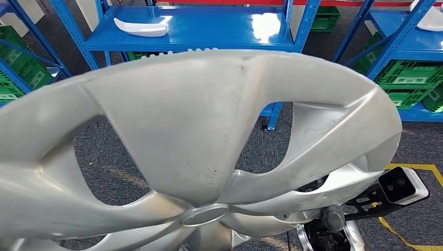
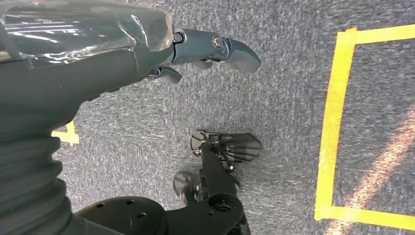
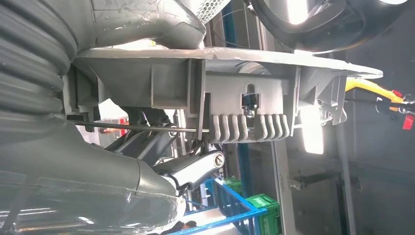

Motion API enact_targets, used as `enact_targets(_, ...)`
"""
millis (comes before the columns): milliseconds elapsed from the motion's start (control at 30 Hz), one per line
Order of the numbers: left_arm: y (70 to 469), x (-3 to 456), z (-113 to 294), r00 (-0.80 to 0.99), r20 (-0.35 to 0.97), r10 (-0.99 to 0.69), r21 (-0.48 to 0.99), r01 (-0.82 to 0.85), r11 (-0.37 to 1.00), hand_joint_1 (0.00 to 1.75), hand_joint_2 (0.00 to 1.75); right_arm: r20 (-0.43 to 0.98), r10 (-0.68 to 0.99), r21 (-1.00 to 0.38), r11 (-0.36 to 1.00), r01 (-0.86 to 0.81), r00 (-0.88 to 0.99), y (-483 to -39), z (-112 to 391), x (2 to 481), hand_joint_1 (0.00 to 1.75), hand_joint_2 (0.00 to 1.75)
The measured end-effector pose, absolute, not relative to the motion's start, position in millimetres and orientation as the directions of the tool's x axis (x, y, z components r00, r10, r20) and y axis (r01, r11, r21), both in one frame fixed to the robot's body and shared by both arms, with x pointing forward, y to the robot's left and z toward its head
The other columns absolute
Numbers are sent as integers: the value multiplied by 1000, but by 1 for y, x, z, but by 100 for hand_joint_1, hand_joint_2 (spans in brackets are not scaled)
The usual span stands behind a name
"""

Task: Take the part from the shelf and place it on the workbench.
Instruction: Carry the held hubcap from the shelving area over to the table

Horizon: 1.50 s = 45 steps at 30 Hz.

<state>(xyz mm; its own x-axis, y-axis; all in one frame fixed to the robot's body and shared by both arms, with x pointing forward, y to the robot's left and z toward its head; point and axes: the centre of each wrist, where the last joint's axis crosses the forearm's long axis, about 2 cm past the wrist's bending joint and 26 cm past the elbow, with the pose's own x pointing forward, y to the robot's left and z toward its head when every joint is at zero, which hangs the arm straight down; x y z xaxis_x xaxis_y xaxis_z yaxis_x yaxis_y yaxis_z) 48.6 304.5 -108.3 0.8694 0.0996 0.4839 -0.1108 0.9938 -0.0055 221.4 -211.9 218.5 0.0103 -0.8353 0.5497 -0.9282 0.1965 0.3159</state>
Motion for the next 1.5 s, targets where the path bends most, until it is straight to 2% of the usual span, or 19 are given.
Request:
enact_targets(1267,302,44,-109,874,475,98,-2,-110,994,0,175,542,-840,316,187,-930,16,-212,219,222,171,175)
enact_targets(1500,304,42,-109,876,474,91,15,-111,994,0,175,559,-829,342,231,-911,0,-212,216,221,171,175)
